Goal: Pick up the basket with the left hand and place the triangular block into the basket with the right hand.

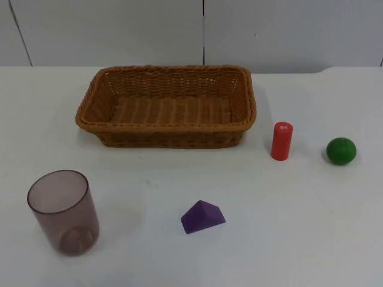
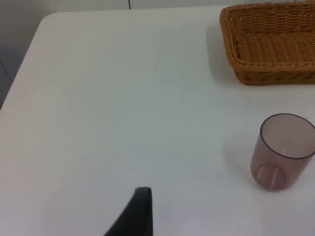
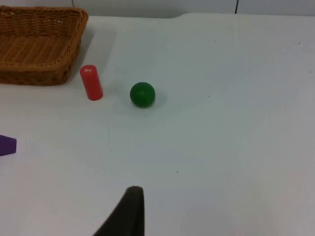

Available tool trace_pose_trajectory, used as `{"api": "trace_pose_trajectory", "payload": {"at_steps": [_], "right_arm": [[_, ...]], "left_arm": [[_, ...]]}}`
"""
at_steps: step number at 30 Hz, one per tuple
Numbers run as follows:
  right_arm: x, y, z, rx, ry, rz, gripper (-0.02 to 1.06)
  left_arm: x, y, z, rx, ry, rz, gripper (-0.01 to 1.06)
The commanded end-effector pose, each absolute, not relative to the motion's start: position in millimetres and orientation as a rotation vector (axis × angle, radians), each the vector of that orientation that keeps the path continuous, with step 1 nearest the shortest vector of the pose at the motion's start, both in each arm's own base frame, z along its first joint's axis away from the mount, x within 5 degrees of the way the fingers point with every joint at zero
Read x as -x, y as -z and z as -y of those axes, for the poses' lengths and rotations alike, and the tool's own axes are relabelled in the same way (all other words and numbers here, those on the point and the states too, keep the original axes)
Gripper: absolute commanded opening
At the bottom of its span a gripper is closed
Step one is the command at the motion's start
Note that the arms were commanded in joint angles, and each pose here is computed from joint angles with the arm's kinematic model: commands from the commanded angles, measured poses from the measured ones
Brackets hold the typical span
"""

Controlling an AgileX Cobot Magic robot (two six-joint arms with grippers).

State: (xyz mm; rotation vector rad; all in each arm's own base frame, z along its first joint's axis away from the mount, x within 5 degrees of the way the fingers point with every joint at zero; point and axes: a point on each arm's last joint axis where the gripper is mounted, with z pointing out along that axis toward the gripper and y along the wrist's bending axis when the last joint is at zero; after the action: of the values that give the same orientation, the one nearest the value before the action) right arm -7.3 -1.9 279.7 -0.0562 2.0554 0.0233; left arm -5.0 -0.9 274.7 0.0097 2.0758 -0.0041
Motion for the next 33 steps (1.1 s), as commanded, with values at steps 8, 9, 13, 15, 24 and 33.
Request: {"api": "trace_pose_trajectory", "payload": {"at_steps": [8, 9, 13, 15, 24, 33], "right_arm": [[-11.6, -308.1, 1.0, 0.021, -0.045, -1.994, 1.04], [-17.8, -316.1, 0.9, 0.012, -0.046, -1.981, 1.04], [-52.2, -349.7, 2.4, -0.037, -0.02, -1.992, 1.04], [-62.0, -355.6, 1.8, -0.035, -0.016, -2.004, 1.04], [-130.7, -382.3, -2.7, -0.051, -0.019, -2.084, 1.04], [-165.8, -388.4, -5.4, -0.038, -0.015, -2.092, 1.04]], "left_arm": [[-18.5, -298.0, -5.7, 0.12, -0.015, -2.047, 1.05], [-25.0, -304.3, -6.7, 0.15, -0.011, -2.035, 1.05], [-60.5, -331.0, -4.5, 0.172, 0.037, -2.023, 1.05], [-68.5, -338.5, -4.2, 0.172, 0.044, -2.011, 1.05], [-151.5, -370.8, -3.7, 0.119, 0.015, -2.063, 1.05], [-229.9, -350.1, 2.9, 0.105, 0.098, -2.197, 1.05]]}}
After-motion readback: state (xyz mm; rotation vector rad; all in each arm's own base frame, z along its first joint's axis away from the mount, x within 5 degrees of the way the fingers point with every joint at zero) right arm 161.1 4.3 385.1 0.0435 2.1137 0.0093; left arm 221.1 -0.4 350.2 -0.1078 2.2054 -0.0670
